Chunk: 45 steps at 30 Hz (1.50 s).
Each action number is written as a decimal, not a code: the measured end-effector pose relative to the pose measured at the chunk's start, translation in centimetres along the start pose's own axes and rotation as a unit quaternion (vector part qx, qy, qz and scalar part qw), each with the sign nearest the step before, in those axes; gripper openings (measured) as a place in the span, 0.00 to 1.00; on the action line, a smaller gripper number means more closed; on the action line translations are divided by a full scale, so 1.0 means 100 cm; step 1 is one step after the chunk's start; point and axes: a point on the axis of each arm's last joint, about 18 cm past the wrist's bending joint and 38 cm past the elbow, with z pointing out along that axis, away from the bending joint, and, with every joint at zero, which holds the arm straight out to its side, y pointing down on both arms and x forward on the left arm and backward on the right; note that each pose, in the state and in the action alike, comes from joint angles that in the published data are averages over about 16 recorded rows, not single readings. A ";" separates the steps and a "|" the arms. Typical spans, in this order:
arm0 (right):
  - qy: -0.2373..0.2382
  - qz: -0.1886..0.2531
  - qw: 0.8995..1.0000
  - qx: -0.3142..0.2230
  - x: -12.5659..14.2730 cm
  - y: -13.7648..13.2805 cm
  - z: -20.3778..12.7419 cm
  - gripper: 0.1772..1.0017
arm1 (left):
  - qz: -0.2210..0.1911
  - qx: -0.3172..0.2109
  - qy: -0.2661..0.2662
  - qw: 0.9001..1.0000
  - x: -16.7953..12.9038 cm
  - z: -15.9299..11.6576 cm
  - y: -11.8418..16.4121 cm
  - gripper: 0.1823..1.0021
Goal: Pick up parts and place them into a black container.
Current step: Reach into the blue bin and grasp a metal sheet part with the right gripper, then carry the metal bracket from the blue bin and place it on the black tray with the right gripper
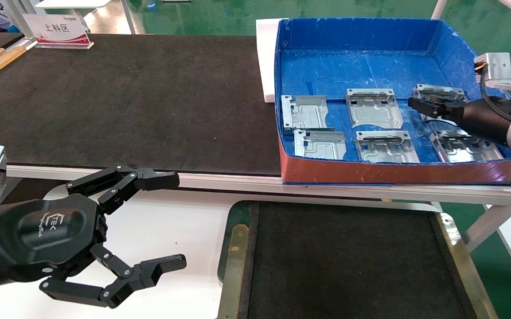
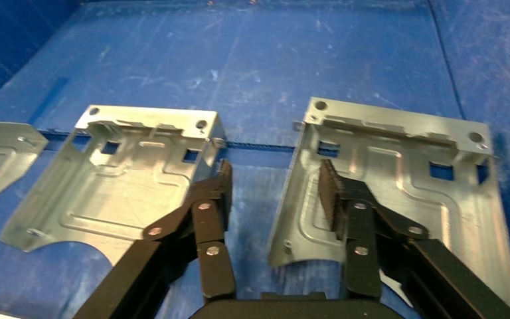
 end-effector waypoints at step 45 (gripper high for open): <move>-0.103 -0.083 0.990 0.041 -0.019 -0.041 -0.032 0.02 | 0.000 0.000 0.000 1.000 0.000 0.000 0.000 1.00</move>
